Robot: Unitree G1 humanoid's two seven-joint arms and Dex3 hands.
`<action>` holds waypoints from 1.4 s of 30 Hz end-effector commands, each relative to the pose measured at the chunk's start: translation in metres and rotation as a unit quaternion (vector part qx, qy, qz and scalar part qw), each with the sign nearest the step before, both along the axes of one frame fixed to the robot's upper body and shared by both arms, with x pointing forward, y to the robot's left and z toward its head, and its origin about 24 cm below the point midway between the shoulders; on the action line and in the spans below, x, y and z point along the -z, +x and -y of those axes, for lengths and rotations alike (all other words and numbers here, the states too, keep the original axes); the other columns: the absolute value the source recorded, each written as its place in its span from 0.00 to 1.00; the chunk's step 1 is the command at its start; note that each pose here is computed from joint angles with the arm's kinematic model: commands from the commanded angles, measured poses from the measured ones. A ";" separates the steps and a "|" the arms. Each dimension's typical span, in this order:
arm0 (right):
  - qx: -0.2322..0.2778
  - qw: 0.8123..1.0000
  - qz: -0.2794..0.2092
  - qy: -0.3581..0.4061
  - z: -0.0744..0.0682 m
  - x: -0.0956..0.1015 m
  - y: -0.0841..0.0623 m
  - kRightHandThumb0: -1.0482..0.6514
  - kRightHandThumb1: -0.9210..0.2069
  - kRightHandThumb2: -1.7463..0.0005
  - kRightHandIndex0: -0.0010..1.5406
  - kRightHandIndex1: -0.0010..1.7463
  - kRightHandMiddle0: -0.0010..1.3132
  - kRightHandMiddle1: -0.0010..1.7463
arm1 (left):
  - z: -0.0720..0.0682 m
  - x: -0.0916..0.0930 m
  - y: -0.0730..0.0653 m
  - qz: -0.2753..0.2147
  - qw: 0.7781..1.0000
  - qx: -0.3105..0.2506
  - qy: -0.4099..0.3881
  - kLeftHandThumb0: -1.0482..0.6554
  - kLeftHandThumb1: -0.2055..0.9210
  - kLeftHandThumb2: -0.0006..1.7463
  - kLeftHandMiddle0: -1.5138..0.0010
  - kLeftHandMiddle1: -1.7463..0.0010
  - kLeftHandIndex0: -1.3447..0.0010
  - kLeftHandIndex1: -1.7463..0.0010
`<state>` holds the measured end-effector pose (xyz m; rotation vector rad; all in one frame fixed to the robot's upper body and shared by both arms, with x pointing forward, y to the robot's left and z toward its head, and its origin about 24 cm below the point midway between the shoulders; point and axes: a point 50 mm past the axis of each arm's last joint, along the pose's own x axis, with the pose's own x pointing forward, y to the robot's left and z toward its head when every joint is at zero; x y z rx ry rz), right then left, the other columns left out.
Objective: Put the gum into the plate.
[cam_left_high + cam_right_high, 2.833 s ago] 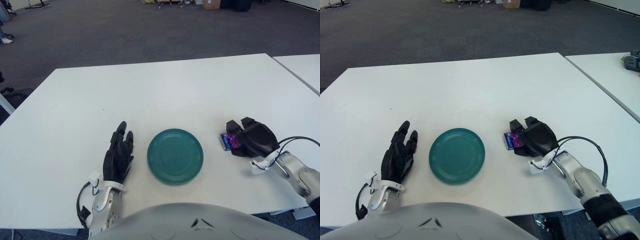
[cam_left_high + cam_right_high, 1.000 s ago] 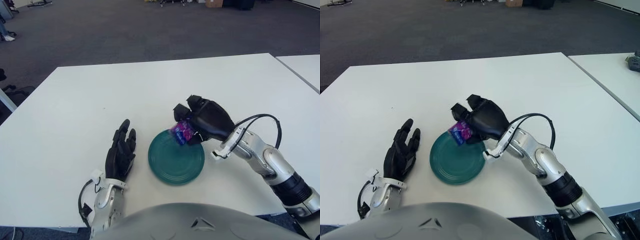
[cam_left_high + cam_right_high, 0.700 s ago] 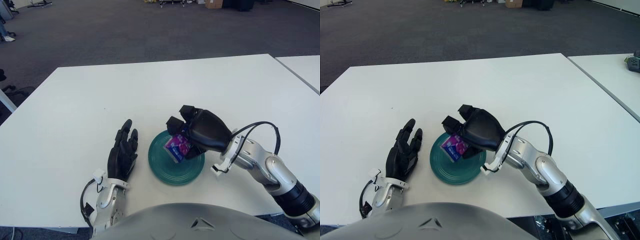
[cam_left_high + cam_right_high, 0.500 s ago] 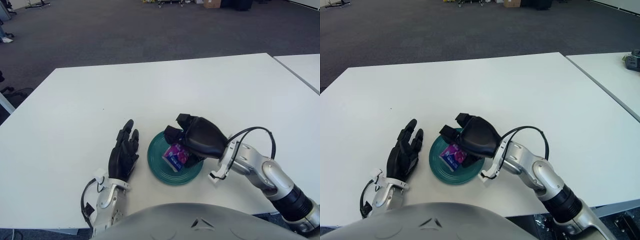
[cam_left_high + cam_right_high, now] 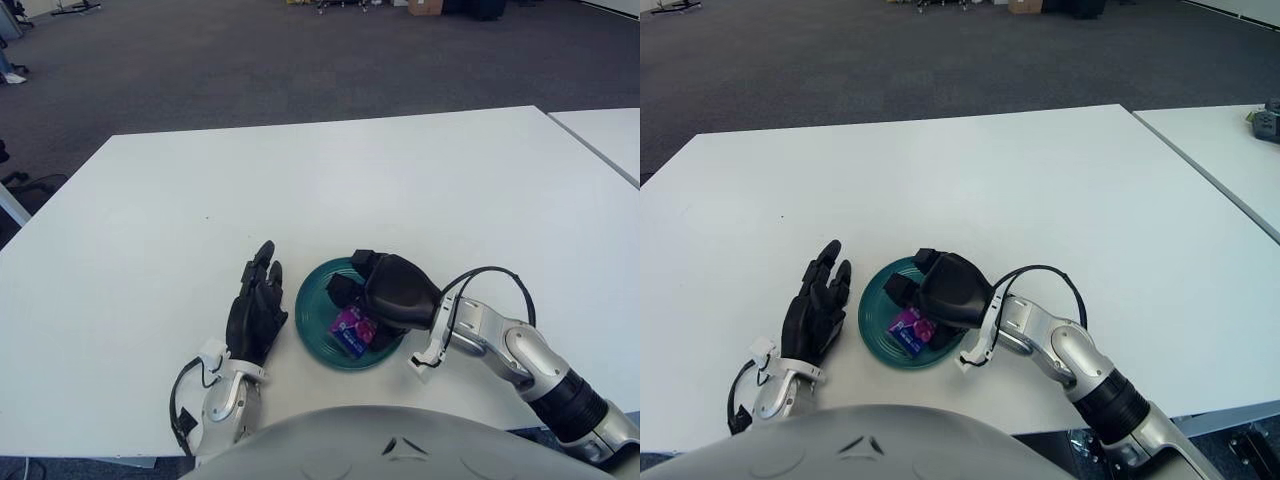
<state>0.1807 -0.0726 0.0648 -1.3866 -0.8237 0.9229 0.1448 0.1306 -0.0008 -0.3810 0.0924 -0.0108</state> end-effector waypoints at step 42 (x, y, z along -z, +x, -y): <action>0.159 0.926 -0.250 0.235 0.019 -0.020 -0.001 0.00 0.00 0.45 0.20 0.01 0.00 0.31 | -0.009 0.020 -0.011 0.006 0.999 -0.007 -0.053 0.00 1.00 0.50 0.98 0.99 1.00 0.83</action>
